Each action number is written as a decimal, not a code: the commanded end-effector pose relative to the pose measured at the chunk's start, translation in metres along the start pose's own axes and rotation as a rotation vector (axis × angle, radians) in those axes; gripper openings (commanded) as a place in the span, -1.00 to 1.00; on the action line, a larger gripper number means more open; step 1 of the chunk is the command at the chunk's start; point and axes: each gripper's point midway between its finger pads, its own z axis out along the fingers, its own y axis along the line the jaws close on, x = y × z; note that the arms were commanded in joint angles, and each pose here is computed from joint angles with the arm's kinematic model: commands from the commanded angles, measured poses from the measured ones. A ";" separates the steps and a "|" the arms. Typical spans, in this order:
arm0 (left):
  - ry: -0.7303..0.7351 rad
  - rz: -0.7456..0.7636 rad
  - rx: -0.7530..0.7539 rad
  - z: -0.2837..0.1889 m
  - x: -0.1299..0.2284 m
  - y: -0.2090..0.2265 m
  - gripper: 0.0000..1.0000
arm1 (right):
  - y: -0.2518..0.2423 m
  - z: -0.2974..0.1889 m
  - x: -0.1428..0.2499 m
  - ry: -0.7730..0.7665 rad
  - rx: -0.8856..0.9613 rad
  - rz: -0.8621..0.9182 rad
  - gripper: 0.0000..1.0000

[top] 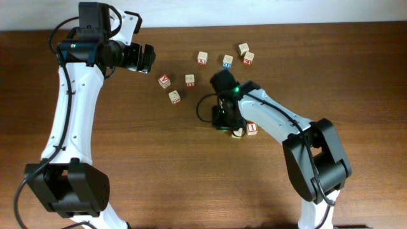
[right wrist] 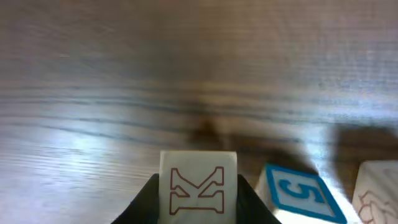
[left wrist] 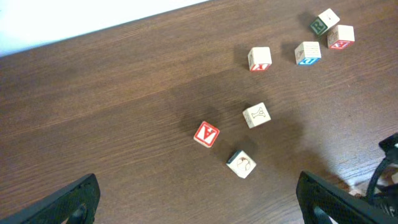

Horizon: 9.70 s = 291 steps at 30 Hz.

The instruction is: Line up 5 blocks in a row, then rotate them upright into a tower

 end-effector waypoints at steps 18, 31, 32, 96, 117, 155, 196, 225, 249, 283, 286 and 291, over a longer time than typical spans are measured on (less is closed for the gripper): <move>-0.010 0.013 0.000 -0.001 -0.004 0.000 0.98 | 0.096 -0.085 -0.158 -0.611 -0.249 -0.225 0.18; -0.010 0.013 0.000 -0.001 -0.004 0.000 0.99 | 0.099 0.026 -0.180 -0.624 -0.237 -0.265 0.19; -0.010 0.013 0.000 -0.001 -0.004 0.000 0.98 | 0.098 0.026 -0.182 -0.632 -0.229 -0.262 0.16; -0.010 0.013 0.000 -0.001 -0.004 0.000 0.98 | 0.055 -0.016 -0.049 0.124 0.074 -0.136 -0.70; -0.010 0.013 0.000 -0.001 -0.004 0.000 0.98 | 0.092 -0.043 -0.084 -0.042 -0.039 -0.344 0.18; -0.009 0.013 0.000 -0.001 -0.004 0.000 0.98 | 0.130 -0.014 -0.089 -0.218 -0.085 -0.421 0.06; -0.009 0.013 0.000 -0.001 -0.004 0.000 0.98 | 0.097 -0.005 -0.027 0.002 0.000 -0.214 -0.69; -0.009 0.013 0.000 -0.001 -0.004 0.000 0.98 | -0.014 -0.137 -0.021 -0.012 0.074 -0.164 -0.08; 0.367 -0.544 -0.135 0.092 0.145 -0.073 -1.00 | 0.020 -0.040 -0.039 -0.223 -0.229 -0.192 -0.27; 0.437 -0.469 -0.048 0.119 0.199 -0.123 -1.00 | 0.056 0.011 -0.002 -0.083 -0.246 -0.105 -0.92; 0.439 -0.468 -0.049 0.118 0.200 -0.123 -1.00 | 0.063 0.012 0.007 -0.061 -0.253 -0.131 -0.92; 0.420 -0.495 -0.083 0.119 0.197 -0.105 -1.00 | 0.061 0.007 0.005 -0.051 -0.265 -0.106 -0.92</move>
